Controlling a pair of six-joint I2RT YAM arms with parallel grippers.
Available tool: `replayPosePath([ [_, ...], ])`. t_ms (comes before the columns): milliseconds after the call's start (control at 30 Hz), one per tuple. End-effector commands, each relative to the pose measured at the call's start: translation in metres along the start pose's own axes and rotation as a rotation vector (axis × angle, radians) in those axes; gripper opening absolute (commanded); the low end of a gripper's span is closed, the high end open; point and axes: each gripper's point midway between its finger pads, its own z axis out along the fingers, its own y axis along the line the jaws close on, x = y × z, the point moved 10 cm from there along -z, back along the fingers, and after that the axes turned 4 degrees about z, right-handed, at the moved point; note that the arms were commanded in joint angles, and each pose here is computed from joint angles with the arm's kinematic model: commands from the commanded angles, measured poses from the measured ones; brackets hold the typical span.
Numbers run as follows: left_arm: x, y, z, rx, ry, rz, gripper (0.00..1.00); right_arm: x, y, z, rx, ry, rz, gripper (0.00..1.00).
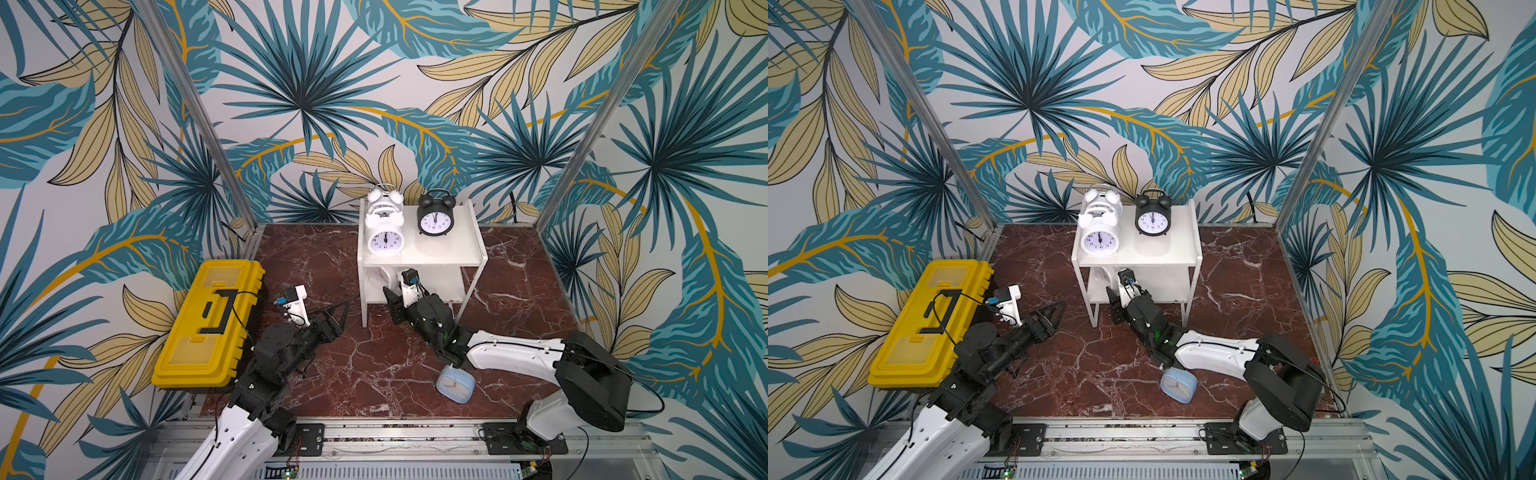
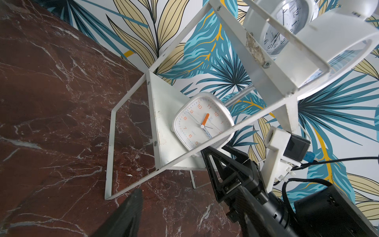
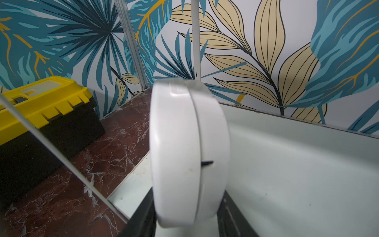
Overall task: Place the alarm clocks on the shelf by style
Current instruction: Place the alarm on the shelf.
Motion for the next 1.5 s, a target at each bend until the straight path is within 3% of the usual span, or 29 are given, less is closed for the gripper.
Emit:
replayPosePath([
  [0, 0.005, 0.007, 0.001, -0.001, 0.001, 0.008, 0.74, 0.003, -0.003, -0.003, 0.023, 0.002, 0.011, 0.49],
  [600, 0.005, 0.007, 0.003, 0.004, 0.002, 0.009, 0.74, 0.000, -0.017, -0.012, 0.101, -0.011, 0.044, 0.61],
  [1467, 0.005, 0.007, 0.003, 0.004, 0.014, 0.027, 0.74, -0.005, -0.027, -0.018, 0.129, -0.009, 0.084, 0.45],
])
